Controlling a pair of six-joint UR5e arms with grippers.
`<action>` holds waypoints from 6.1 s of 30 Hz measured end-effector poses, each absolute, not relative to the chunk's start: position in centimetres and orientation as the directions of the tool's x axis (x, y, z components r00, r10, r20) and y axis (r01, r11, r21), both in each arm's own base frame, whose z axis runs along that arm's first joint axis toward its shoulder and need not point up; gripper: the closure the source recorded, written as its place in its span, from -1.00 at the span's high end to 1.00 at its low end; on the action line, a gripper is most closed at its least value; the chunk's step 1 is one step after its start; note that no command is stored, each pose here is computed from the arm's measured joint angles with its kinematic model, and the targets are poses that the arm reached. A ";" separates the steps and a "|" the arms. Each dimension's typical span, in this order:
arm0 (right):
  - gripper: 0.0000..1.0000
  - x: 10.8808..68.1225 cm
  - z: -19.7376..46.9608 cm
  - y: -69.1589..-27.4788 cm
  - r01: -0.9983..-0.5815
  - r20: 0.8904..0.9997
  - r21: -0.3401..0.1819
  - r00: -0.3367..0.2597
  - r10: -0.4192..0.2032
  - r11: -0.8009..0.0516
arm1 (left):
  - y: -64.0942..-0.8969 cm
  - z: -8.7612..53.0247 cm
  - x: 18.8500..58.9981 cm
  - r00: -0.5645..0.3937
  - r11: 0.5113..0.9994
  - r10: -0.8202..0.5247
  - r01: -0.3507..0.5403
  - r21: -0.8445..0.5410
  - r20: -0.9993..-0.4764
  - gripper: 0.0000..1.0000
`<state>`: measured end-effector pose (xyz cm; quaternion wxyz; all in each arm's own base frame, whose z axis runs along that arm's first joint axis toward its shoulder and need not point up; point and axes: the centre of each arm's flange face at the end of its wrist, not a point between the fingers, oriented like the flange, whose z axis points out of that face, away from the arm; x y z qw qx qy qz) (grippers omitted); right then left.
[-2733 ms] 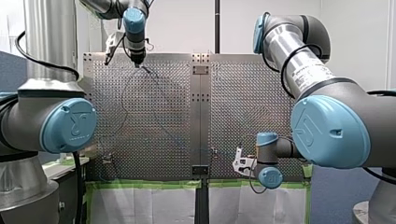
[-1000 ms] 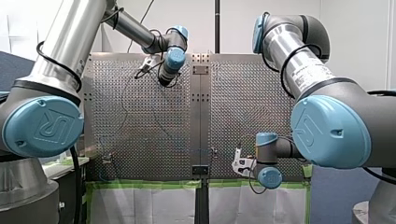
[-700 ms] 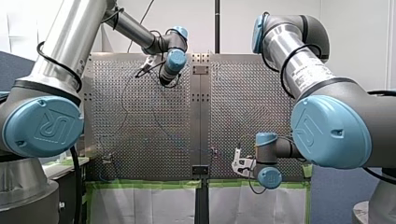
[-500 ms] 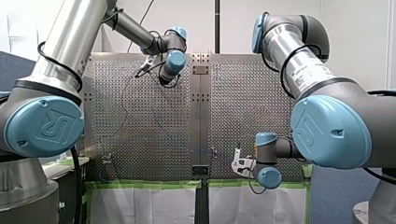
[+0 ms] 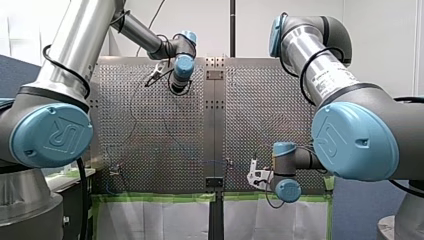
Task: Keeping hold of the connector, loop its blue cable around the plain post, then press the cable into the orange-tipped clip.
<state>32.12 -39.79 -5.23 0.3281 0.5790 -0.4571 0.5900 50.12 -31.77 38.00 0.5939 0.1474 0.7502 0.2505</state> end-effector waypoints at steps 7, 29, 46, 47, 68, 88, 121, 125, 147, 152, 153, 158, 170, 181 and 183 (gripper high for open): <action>-0.97 32.3 -5.2 -39.7 -0.915 0.984 -0.160 -0.115 -0.139 -0.371 | -31.8 35.2 50.8 -0.295 0.808 0.548 -0.054 0.586 -0.783 1.00; -0.97 32.6 -5.2 -39.4 -0.912 0.983 -0.159 -0.113 -0.142 -0.378 | -28.1 32.0 53.3 -0.390 0.737 0.556 -0.175 0.652 -0.734 1.00; -0.97 32.8 -5.2 -39.4 -0.911 0.984 -0.160 -0.114 -0.140 -0.381 | -25.5 29.3 54.4 -0.419 0.733 0.527 -0.217 0.645 -0.740 1.00; -0.97 32.8 -5.2 -39.3 -0.911 0.983 -0.160 -0.115 -0.140 -0.381 | -25.4 29.2 54.5 -0.418 0.735 0.525 -0.215 0.643 -0.741 1.00; -0.97 32.9 -5.2 -39.2 -0.909 0.983 -0.161 -0.115 -0.140 -0.384 | -26.0 20.8 55.1 -0.487 0.744 0.530 -0.125 0.656 -0.694 1.00; -0.97 33.1 -5.2 -39.1 -0.907 0.983 -0.162 -0.116 -0.141 -0.388 | -29.4 13.0 55.2 -0.490 0.772 0.559 0.011 0.636 -0.669 1.00; -0.97 33.7 -5.1 -38.8 -0.902 0.986 -0.148 -0.104 -0.130 -0.406 | -34.7 4.0 53.8 -0.537 0.826 0.541 0.197 0.527 -0.647 1.00; -0.97 33.9 -5.0 -38.7 -0.897 0.987 -0.144 -0.099 -0.129 -0.418 | -36.1 2.3 52.9 -0.538 0.829 0.546 0.233 0.509 -0.642 1.00; -0.97 34.8 -4.9 -38.6 -0.877 0.987 -0.144 -0.095 -0.128 -0.459 | -39.0 0.6 50.1 -0.604 0.897 0.439 0.342 0.282 -0.665 1.00; -0.97 34.8 -4.8 -38.7 -0.877 0.987 -0.144 -0.095 -0.127 -0.459 | -39.3 0.5 49.8 -0.622 0.910 0.404 0.349 0.225 -0.671 1.00; -0.97 34.8 -4.8 -38.7 -0.876 0.987 -0.144 -0.096 -0.127 -0.459 | -39.4 0.4 49.7 -0.627 0.913 0.395 0.350 0.210 -0.671 1.00; -0.97 35.1 -4.8 -39.0 -0.876 0.987 -0.144 -0.091 -0.136 -0.461 | -38.9 -0.4 49.2 -0.648 0.926 0.353 0.345 0.153 -0.675 1.00; -0.97 35.4 -4.7 -39.7 -0.860 0.984 -0.146 -0.077 -0.159 -0.488 | -40.2 -1.5 47.9 -0.661 0.936 0.239 0.353 -0.013 -0.712 1.00; -0.97 36.4 -4.8 -40.0 -0.813 0.978 -0.148 -0.034 -0.207 -0.563 | -39.6 -2.6 47.1 -0.657 0.962 0.176 0.274 -0.015 -0.733 1.00; -0.97 36.4 -4.9 -39.8 -0.805 0.976 -0.147 -0.026 -0.215 -0.574 | -39.4 -2.8 47.1 -0.646 0.966 0.169 0.258 -0.005 -0.745 1.00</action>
